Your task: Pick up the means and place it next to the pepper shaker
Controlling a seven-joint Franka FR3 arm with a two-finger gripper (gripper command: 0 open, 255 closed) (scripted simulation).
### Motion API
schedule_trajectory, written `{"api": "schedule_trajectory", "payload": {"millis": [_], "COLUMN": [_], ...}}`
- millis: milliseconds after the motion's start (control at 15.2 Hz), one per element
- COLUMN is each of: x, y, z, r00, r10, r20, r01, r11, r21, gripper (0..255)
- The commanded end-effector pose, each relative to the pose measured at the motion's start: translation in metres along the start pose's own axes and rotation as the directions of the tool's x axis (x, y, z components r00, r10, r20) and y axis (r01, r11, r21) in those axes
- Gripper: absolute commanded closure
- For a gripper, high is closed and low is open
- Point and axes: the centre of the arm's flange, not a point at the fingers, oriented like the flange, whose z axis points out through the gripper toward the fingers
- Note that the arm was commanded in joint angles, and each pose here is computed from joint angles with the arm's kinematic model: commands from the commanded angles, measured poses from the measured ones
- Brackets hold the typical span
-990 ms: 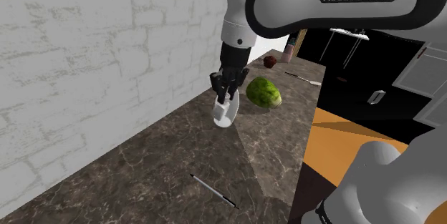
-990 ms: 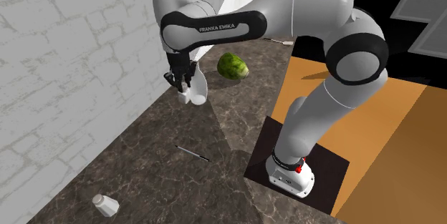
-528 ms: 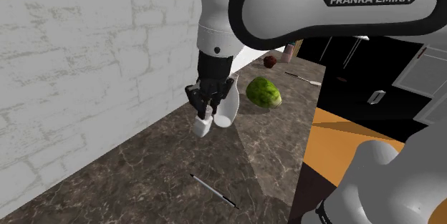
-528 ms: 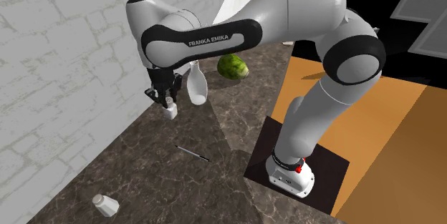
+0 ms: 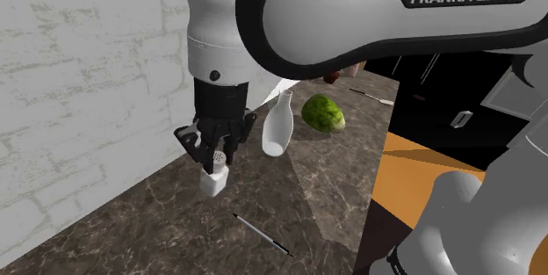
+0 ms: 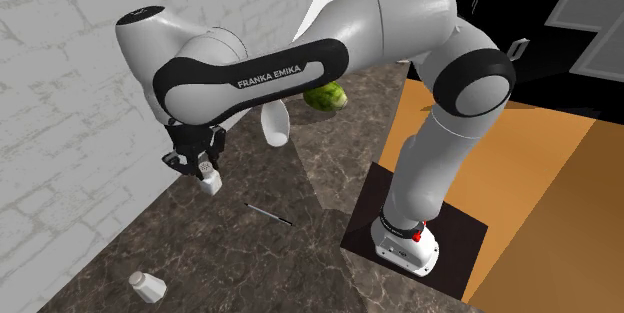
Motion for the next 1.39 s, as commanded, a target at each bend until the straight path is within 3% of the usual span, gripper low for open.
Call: {"api": "schedule_trajectory", "payload": {"millis": [0,1122,1320], "x": [-0.007,-0.054,-0.054], "y": [-0.025,-0.245,-0.245], "z": [0.001,0.004,0.020], "r00": [1.000,1.000,1.000], "r10": [0.001,0.001,0.001], "r20": [0.000,0.000,0.000], "r01": [-0.001,-0.001,-0.001], "r11": [1.000,1.000,1.000], "r21": [0.001,0.001,0.001], "gripper": [255,255,255]}}
